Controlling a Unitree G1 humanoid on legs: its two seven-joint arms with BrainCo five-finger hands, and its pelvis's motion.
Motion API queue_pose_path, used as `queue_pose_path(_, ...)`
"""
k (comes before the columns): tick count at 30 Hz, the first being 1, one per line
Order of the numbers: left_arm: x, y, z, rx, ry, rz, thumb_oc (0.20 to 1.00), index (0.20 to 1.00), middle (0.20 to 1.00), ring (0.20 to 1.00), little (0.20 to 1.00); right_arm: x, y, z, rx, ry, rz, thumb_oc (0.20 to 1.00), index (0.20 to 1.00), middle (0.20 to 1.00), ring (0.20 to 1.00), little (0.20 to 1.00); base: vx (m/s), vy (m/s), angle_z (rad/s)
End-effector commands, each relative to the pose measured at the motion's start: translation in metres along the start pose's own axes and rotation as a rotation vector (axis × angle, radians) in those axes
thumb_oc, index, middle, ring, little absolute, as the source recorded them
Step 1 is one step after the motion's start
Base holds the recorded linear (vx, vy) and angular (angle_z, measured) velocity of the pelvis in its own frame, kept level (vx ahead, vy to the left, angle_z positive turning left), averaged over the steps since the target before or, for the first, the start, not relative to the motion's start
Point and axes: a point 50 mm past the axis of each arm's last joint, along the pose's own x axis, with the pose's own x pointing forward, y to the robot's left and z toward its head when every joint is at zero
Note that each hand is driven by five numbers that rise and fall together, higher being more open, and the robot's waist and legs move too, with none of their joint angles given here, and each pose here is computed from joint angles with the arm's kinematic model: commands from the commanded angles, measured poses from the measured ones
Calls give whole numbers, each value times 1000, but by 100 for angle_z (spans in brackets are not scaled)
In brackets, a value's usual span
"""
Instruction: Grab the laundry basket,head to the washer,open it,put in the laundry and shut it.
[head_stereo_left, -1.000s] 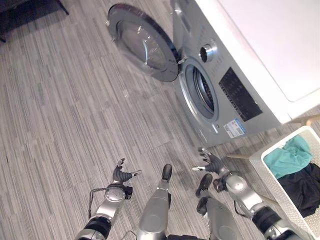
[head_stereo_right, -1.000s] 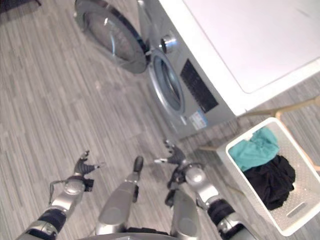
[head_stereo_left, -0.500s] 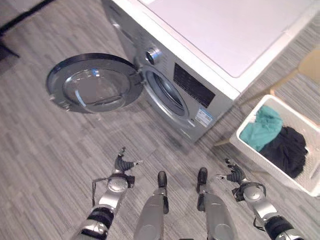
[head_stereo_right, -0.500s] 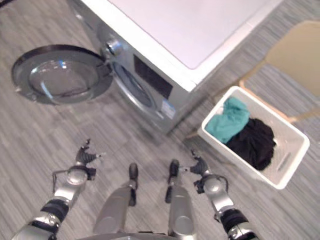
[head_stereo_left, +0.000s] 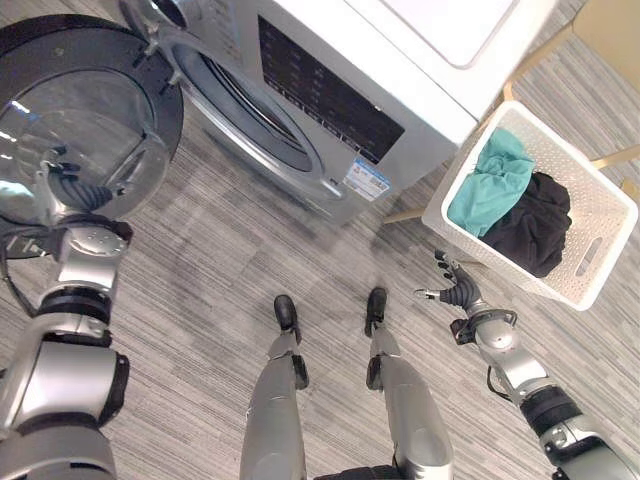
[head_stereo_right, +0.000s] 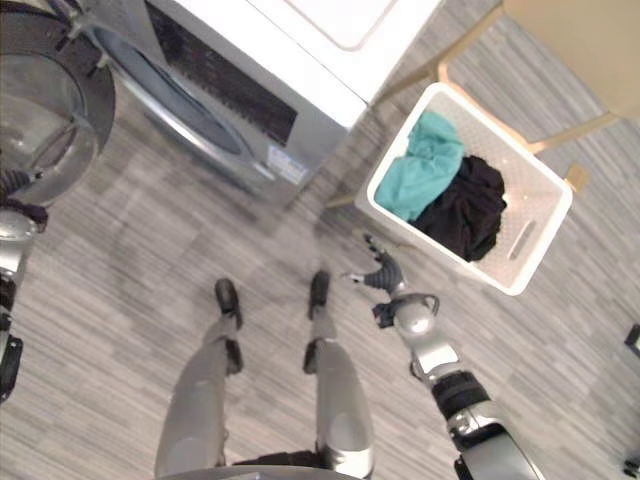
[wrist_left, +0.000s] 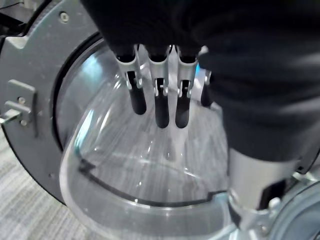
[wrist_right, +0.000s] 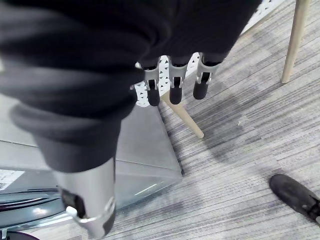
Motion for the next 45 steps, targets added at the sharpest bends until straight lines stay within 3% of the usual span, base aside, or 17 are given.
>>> queue_pose_path(1,6,51,-24,138,81,133,1000,1000,1000,1000,1000,-10,-25,9,31,-88,-46,1000,1000,1000,1000,1000,56,10,-15)
queue_pose_path(5,2,69,-47,176,139,165,1000,1000,1000,1000,1000,-14,-23,13,37,-111,-14,1000,1000,1000,1000,1000,25,19,-14)
queue_pose_path(9,-6,65,-65,162,167,138,1000,1000,1000,1000,1000,-19,-24,14,21,-123,5,1000,1000,1000,1000,1000,39,39,-20)
queue_pose_path(12,-29,13,-83,2,159,22,1000,1000,1000,1000,1000,-18,-16,16,18,-126,26,1000,1000,1000,1000,1000,31,38,-7)
queue_pose_path(15,-74,-38,-109,-108,180,-121,1000,1000,1000,1000,1000,-18,-13,24,5,-151,27,1000,1000,1000,1000,1000,104,50,-38)
queue_pose_path(16,-75,-38,-110,-108,183,-121,1000,1000,1000,1000,1000,-18,-13,23,3,-149,30,1000,1000,1000,1000,1000,64,56,-44)
queue_pose_path(18,-122,-77,-134,-157,244,-272,1000,1000,1000,1000,1000,-18,-15,35,-37,-196,20,1000,1000,1000,1000,1000,76,4,-47)
queue_pose_path(20,-139,-87,-142,-167,270,-328,1000,1000,1000,1000,1000,-19,-17,35,-48,-198,15,1000,1000,1000,1000,1000,102,-48,-88)
queue_pose_path(21,-167,-106,-154,-226,348,-405,1000,1000,1000,1000,1000,-20,-18,39,-51,-216,6,1000,1000,1000,1000,1000,158,-96,-33)
queue_pose_path(25,-218,-136,-170,-254,458,-554,1000,1000,1000,1000,1000,-28,-27,23,-94,-154,-44,1000,1000,1000,1000,1000,164,-220,-52)
queue_pose_path(29,-259,-160,-173,-262,517,-722,1000,1000,1000,1000,1000,-32,-37,8,-244,-89,-63,1000,1000,1000,1000,1000,113,-232,-33)
queue_pose_path(35,-294,-180,-174,-207,533,-895,1000,1000,1000,1000,1000,-25,-41,-2,-445,-32,-11,1000,1000,1000,1000,1000,88,-121,-32)
queue_pose_path(45,-312,-166,-203,-82,604,-914,1000,1000,1000,1000,1000,6,-41,7,-705,-42,3,1000,1000,1000,1000,1000,105,133,-46)
